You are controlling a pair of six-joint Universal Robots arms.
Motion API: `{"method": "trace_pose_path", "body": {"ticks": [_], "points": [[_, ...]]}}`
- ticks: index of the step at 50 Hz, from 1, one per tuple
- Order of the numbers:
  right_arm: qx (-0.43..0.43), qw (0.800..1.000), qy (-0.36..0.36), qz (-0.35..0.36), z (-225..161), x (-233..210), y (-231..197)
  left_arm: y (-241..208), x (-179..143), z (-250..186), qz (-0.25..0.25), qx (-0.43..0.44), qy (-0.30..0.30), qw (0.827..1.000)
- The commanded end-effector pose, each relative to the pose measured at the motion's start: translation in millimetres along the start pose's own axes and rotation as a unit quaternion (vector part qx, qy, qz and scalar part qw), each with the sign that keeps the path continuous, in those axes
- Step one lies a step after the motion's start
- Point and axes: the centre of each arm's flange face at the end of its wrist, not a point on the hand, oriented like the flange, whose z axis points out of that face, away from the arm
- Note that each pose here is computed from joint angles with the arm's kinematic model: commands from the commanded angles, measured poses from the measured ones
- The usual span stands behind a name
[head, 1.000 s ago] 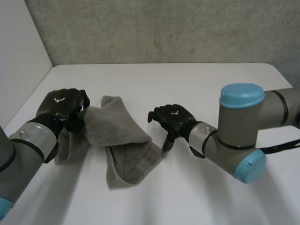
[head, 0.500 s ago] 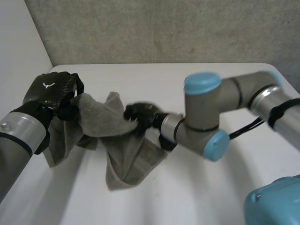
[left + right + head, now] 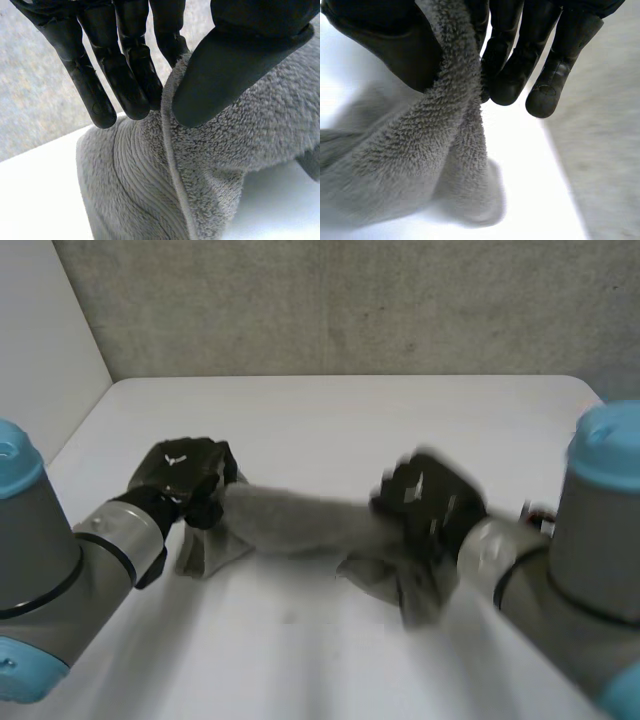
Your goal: Fold the towel.
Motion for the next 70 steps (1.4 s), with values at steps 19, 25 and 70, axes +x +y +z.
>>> {"method": "trace_pose_path", "body": {"ticks": [19,25,70], "points": [[0.060,0.961,-0.045,0.267,40.6,48.4,-17.6,18.5,2.9,-8.8,0.002,-0.047,0.005,0.999],[0.045,0.962,-0.056,0.262,60.6,51.0,-10.5,25.6,6.4,-15.8,0.014,-0.068,0.011,0.998],[-0.064,0.992,-0.062,0.092,156.5,43.3,58.4,26.4,4.5,-14.6,0.049,-0.063,0.010,0.997]]}}
